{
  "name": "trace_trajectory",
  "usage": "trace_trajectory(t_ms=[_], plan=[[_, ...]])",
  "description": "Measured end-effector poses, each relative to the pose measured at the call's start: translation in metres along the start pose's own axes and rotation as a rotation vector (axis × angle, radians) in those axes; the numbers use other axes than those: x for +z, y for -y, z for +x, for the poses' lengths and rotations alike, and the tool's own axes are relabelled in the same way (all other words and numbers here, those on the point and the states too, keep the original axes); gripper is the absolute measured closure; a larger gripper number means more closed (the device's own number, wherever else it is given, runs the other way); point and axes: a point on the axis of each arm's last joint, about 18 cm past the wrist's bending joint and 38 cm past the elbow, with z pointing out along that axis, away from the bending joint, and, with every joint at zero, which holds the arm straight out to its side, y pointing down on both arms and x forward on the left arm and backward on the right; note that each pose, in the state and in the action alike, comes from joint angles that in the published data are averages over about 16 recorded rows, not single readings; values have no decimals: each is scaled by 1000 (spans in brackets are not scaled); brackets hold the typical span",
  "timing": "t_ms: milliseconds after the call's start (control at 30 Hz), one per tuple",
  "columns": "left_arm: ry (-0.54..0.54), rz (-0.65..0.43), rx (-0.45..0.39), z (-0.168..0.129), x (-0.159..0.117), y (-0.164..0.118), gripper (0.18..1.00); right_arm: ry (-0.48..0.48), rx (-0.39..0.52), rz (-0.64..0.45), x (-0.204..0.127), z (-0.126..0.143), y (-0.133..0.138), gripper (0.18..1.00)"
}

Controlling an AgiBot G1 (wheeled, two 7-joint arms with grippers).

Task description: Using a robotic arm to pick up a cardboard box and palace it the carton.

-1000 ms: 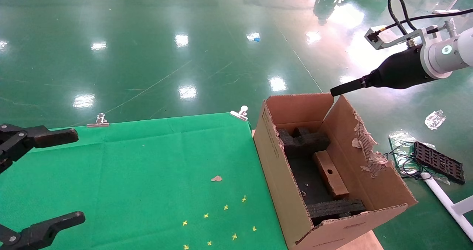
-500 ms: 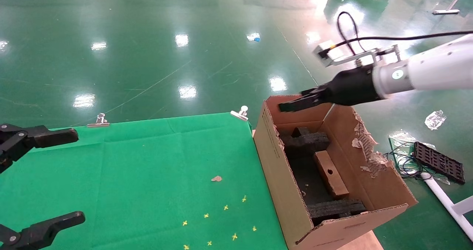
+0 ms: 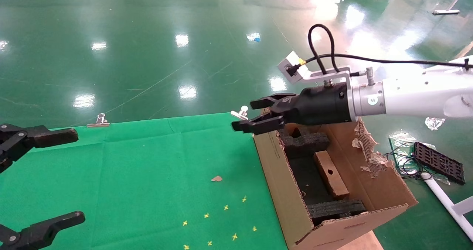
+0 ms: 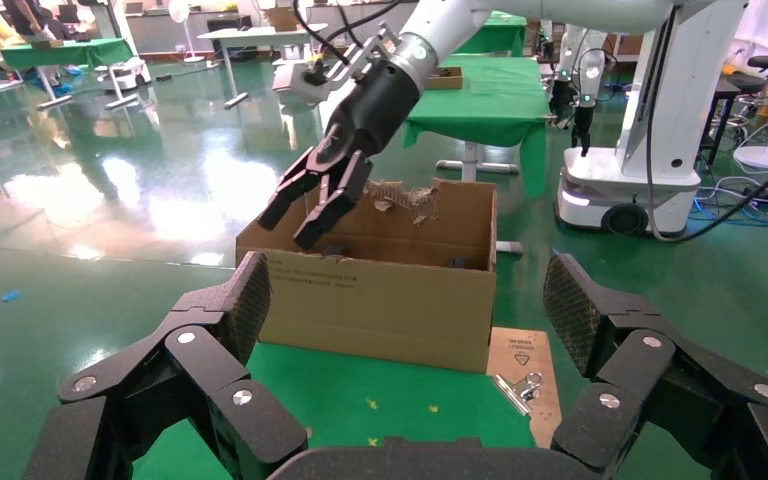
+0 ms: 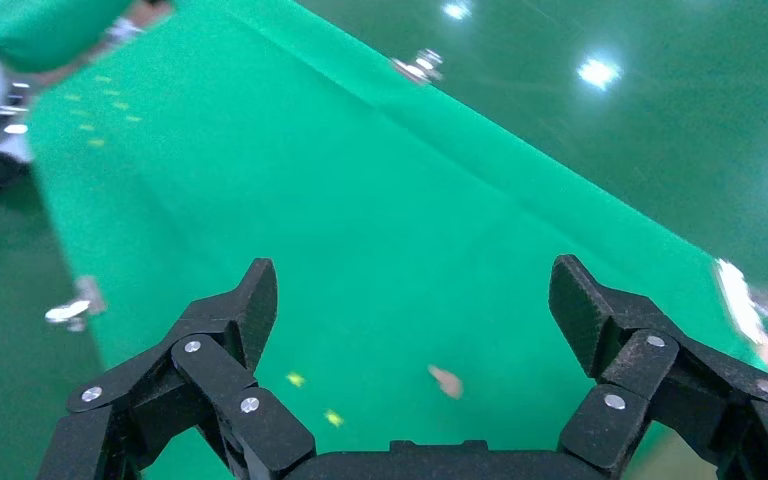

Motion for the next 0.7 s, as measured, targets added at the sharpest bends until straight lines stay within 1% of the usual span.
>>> trace_trajectory(t_ms=[333, 700], plan=[[0, 0, 0, 0, 0, 0, 184, 161, -122, 142, 4, -46, 1, 178], [0, 0, 0, 0, 0, 0, 184, 300, -277, 300, -12, -99, 1, 178]])
